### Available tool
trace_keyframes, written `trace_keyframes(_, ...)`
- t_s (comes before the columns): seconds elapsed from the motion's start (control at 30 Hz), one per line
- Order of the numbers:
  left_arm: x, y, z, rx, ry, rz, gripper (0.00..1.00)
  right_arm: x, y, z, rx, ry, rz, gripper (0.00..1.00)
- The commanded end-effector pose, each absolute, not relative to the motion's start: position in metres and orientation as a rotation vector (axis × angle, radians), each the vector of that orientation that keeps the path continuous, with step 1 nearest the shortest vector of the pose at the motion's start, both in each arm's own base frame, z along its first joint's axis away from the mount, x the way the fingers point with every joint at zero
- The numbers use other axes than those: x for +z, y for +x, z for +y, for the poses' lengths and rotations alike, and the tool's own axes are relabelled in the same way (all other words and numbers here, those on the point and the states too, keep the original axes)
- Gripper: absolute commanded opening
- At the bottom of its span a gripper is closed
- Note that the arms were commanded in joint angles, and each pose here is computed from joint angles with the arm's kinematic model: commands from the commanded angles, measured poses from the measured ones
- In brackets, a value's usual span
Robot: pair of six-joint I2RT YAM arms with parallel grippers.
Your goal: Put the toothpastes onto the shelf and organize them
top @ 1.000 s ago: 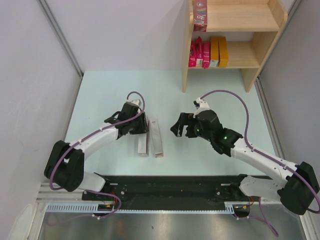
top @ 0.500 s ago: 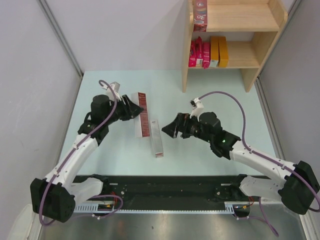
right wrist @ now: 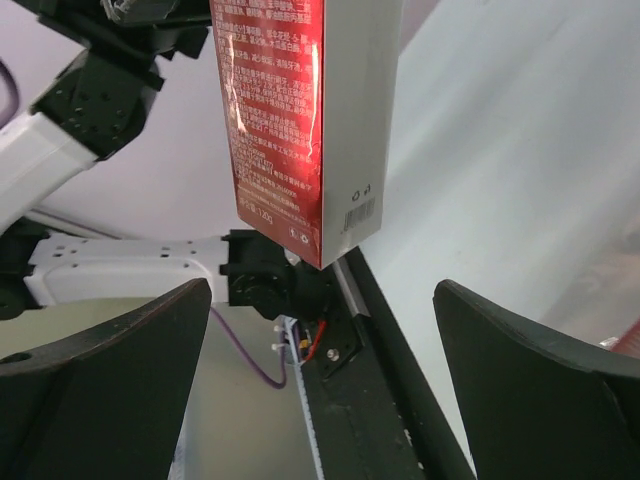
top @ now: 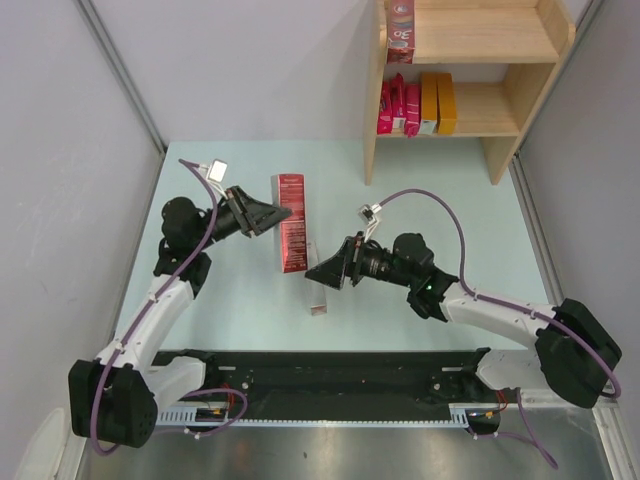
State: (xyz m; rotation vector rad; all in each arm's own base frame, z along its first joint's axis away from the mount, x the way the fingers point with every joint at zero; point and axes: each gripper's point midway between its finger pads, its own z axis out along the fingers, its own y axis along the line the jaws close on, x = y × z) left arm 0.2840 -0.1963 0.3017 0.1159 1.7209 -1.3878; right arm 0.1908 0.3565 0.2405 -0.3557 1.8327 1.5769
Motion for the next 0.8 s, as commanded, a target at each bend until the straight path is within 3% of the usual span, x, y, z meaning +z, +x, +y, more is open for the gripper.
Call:
trace_keyframes(0.0,0.345,0.262,-0.203,-1.488,0.279,1.565,0.3,0.269,0.177,0.368,1.728,-0.45,1.663,1.0)
trace_keyframes(0.37,0.35,0.255,-0.204,-1.524,0.297,1.539,0.29,0.283,0.175,0.378,1.858,-0.433,1.557,0.94)
trace_keyframes(0.77,0.351,0.257,-0.202,-1.529,0.269,1.517,0.28,0.297,0.166,0.395,1.939,-0.45,1.492,0.75)
